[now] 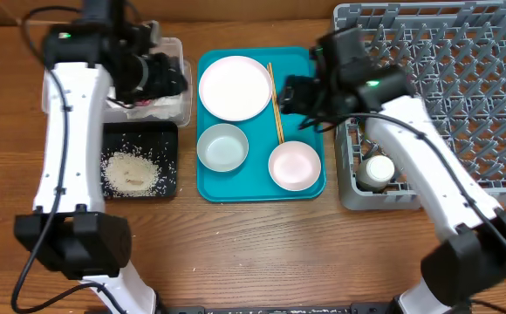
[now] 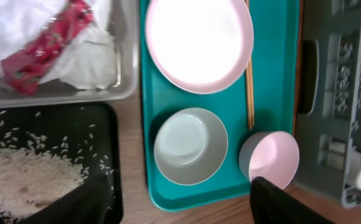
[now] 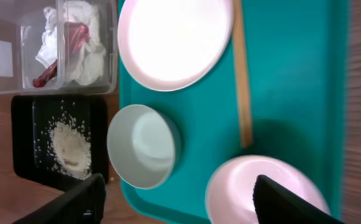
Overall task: Sort waste into correct bins and load items into the dishwasher
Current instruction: 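Move the left arm aside and grasp the emptied bowl with right gripper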
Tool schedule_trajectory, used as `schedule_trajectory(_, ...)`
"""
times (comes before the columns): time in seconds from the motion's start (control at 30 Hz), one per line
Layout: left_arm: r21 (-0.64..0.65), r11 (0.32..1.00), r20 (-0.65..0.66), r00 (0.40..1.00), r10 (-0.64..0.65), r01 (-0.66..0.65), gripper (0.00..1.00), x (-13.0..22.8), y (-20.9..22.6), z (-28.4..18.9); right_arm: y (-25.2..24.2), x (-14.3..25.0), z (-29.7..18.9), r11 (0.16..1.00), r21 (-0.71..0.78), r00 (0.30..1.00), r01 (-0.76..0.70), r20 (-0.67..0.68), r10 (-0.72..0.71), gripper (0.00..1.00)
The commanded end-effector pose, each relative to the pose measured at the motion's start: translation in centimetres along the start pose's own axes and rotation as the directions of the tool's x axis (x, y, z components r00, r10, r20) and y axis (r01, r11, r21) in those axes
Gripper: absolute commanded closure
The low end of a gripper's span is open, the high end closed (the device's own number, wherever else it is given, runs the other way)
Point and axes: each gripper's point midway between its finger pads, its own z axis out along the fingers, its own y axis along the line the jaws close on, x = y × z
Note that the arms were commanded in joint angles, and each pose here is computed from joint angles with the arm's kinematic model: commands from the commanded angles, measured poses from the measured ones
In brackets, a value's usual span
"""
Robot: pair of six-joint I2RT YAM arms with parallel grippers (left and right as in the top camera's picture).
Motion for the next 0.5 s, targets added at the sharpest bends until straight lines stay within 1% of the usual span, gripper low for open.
schedule_trajectory(0.0,0.040,0.999,0.019,1.000,-0.006,0.005,0.21,-0.4,1.1,-1.4,1.3,1.3,2.7,1.000,-0.006,0.999,-0.027,-0.044,0.027,0.25)
schedule_trajectory(0.07,0.030,0.999,0.017,1.000,0.016,-0.017,0.18,-0.2,2.1,-1.8,1.7,2.0,4.3,1.000,0.000,0.998,-0.028,-0.064,0.028,0.27)
schedule_trajectory(0.2,0.004,0.999,0.010,0.999,0.049,-0.049,0.02,0.0,3.0,-2.0,2.1,3.4,7.4,1.000,0.011,0.994,-0.008,-0.110,0.010,0.30)
schedule_trajectory(0.23,-0.011,0.999,0.008,0.999,0.048,-0.047,0.00,0.0,3.3,-2.0,2.0,3.8,8.2,1.000,0.017,0.992,-0.005,-0.124,0.007,0.32)
schedule_trajectory(0.27,-0.020,0.999,0.008,0.999,0.048,-0.047,0.00,0.0,3.5,-2.0,2.0,4.1,8.8,1.000,0.022,0.991,-0.002,-0.135,0.005,0.34)
schedule_trajectory(0.37,-0.038,0.998,0.008,0.999,0.051,-0.050,0.00,0.0,3.7,-1.9,1.6,5.2,10.9,0.999,0.039,0.985,0.006,-0.170,0.001,0.43)
schedule_trajectory(0.47,-0.041,0.998,0.011,0.999,0.052,-0.051,0.00,-0.1,3.8,-1.9,1.2,6.4,12.8,0.998,0.059,0.979,0.013,-0.205,-0.001,0.45)
